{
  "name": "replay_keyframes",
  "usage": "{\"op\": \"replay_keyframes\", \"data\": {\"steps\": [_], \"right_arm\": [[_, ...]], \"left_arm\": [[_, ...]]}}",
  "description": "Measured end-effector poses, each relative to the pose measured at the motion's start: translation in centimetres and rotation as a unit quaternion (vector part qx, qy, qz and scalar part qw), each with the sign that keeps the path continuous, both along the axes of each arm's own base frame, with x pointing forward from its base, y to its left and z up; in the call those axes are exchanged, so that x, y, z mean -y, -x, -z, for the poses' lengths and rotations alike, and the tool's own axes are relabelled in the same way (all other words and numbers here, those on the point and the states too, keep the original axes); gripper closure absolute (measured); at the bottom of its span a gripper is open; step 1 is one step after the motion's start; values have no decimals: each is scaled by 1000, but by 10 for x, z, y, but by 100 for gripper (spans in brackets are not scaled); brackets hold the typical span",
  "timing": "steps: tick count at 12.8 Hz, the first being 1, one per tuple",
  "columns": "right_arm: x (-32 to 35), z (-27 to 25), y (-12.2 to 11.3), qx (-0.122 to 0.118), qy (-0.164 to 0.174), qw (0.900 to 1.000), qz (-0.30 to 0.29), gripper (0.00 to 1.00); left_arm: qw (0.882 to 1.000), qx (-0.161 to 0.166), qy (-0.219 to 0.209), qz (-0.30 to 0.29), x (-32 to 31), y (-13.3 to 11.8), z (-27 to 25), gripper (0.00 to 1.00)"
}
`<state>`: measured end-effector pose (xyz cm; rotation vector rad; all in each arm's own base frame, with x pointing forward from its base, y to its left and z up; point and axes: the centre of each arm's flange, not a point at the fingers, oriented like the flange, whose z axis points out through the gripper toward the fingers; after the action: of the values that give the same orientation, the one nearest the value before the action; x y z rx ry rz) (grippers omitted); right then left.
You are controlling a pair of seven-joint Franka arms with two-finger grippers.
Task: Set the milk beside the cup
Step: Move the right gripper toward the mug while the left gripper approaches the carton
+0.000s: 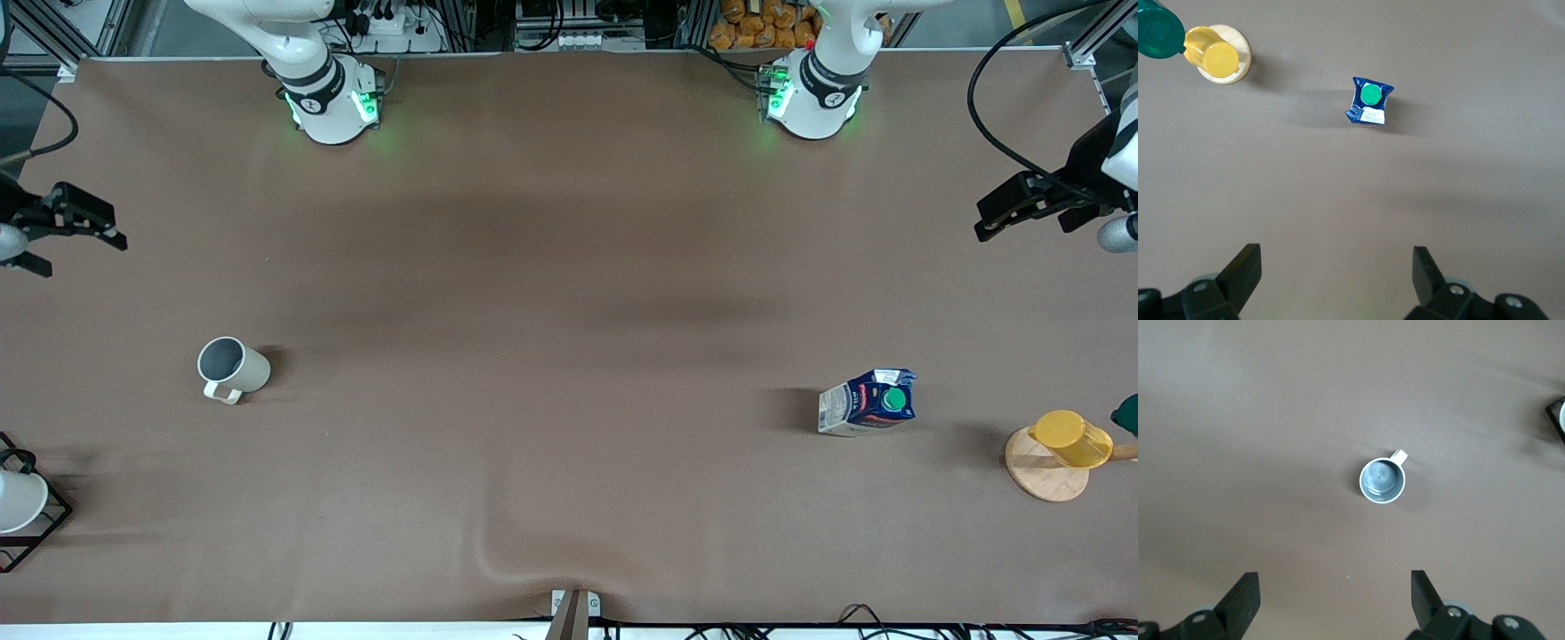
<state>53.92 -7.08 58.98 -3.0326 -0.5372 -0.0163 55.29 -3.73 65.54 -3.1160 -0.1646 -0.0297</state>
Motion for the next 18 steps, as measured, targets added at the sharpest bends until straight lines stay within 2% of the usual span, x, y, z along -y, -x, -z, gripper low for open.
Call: {"op": "replay_keyframes", "data": {"steps": [3, 7, 9, 13, 18], "right_arm": [[-4, 0, 2, 1, 0, 1000, -5, 0], [-6, 0, 2, 0, 1, 1000, -7, 0], [-4, 1, 2, -1, 2, 1000, -5, 0], [-3, 2, 3, -1, 3, 1000, -4, 0], [0, 21, -5, -16, 10, 1000, -5, 0]], "left_arm": [[1000, -2, 0, -2, -2, 0, 0, 0], [1000, -25, -1, 5, 5, 1, 8, 0], [999, -37, -1, 11, 12, -5, 20, 0], [998, -47, 36, 15, 22, -13, 31, 0], [996, -65, 39, 36, 25, -41, 67, 0]]}}
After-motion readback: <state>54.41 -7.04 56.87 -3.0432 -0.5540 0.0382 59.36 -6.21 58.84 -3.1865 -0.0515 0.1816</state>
